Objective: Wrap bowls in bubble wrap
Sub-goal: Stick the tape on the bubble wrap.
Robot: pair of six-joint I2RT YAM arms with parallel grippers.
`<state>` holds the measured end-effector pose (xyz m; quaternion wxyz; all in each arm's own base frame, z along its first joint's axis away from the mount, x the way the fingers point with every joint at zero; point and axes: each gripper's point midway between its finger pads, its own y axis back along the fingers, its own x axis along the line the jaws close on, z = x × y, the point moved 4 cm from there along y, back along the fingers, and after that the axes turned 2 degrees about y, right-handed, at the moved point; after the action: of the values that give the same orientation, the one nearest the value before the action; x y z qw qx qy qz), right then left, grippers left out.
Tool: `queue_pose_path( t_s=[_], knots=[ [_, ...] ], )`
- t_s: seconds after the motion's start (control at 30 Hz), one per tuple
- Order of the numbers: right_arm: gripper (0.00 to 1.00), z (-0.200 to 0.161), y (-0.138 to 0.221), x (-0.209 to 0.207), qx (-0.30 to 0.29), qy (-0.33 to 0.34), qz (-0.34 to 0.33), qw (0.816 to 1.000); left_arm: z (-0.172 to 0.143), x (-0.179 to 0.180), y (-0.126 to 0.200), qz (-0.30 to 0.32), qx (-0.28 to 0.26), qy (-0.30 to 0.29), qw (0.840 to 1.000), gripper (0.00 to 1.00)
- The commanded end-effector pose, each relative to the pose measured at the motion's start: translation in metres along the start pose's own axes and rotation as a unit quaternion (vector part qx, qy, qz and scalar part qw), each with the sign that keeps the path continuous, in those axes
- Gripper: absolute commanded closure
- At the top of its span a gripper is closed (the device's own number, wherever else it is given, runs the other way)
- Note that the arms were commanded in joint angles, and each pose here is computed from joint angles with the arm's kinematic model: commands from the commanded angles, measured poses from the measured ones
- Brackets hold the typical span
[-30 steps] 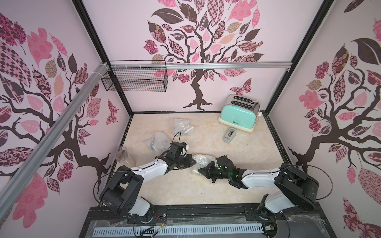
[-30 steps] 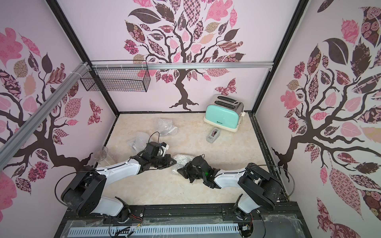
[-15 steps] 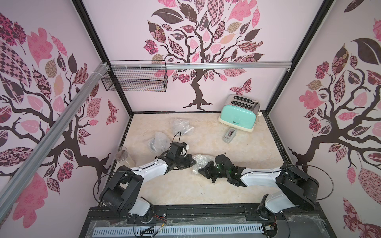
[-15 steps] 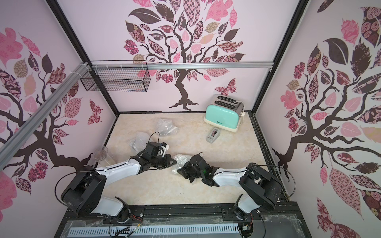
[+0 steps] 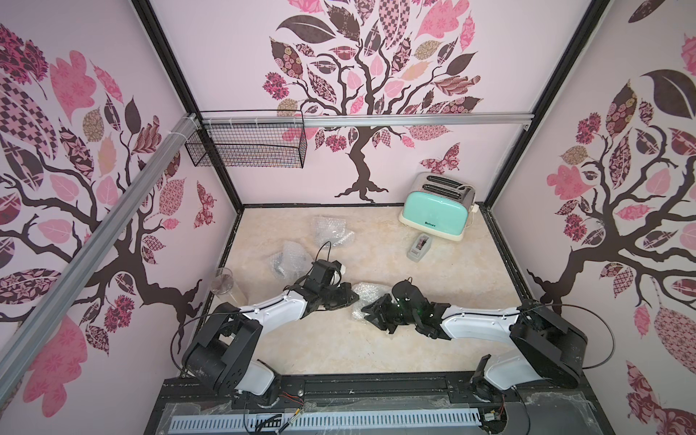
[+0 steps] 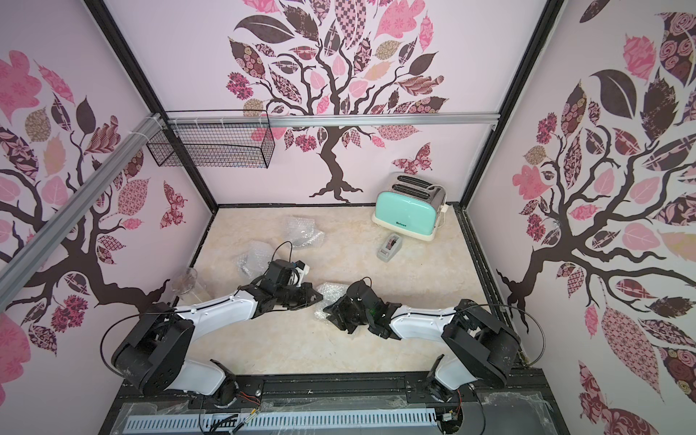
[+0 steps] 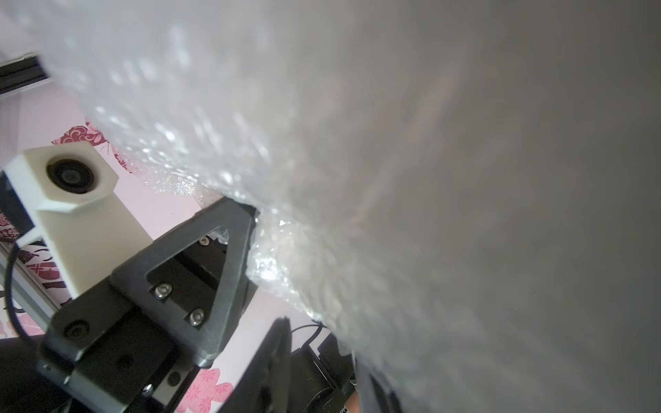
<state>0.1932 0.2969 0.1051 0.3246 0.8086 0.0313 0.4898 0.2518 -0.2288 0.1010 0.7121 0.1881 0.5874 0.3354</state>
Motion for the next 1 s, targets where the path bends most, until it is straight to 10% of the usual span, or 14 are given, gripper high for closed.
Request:
queue_pose_path(
  t_s=[0.0,0.97],
  knots=[
    [0.64,0.004,0.003,-0.04,-0.008,-0.036,-0.091,0.995,-0.006,0.005,-0.002,0.013,0.014,0.002,1.0,1.0],
    [0.53,-0.01,0.019,0.006,0.015,0.113,-0.06,0.992,-0.007,0.004,-0.002,0.013,0.014,0.0,1.0,1.0]
  ],
)
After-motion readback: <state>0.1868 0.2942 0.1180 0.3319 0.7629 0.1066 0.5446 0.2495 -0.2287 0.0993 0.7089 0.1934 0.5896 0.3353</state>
